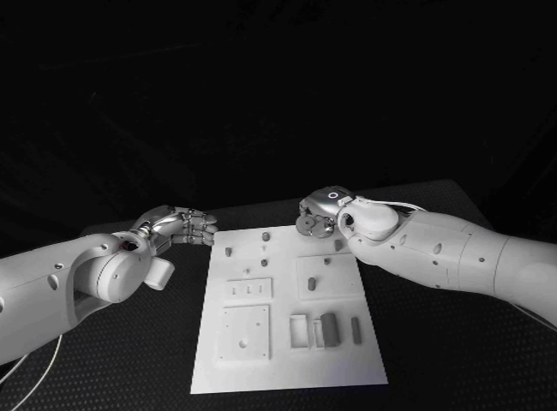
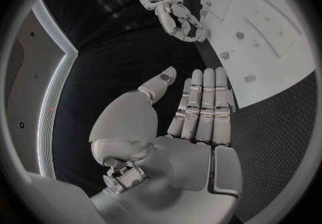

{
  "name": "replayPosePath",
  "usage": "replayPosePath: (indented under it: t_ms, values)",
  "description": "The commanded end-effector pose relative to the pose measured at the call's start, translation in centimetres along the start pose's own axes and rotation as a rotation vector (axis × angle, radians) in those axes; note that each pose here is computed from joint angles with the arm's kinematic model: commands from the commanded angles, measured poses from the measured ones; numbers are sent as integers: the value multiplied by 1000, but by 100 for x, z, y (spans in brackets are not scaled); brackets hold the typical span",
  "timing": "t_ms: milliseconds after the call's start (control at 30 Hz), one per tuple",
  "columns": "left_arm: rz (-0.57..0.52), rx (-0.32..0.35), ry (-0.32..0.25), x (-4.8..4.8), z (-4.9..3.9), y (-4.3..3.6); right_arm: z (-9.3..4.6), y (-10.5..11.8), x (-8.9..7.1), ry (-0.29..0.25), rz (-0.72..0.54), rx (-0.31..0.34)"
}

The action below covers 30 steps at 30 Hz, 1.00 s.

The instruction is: Assemble the parts on the task board

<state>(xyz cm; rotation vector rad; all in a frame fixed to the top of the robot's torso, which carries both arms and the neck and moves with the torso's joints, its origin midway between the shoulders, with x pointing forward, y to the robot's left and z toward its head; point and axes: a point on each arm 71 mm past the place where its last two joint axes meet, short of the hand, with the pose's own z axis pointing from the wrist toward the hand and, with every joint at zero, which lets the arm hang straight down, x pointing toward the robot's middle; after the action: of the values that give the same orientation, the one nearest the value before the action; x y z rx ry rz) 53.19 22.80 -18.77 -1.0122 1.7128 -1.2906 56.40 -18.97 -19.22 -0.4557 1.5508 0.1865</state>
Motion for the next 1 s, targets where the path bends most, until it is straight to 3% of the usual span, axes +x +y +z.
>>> replayPosePath:
  t_ms: [33,267,600,1000]
  values:
    - [3,13,4,16,5,-16,11,172,-95,-81,-59,-23]
    - [3,15,4,16,6,-17,58,541,-168,-116,-76,-99]
    - [4,16,6,28,18,-20,90,910,-105,-137,-108,-163]
    - [4,17,9,41,38,-22,148,1132,-18,-125,-112,-196]
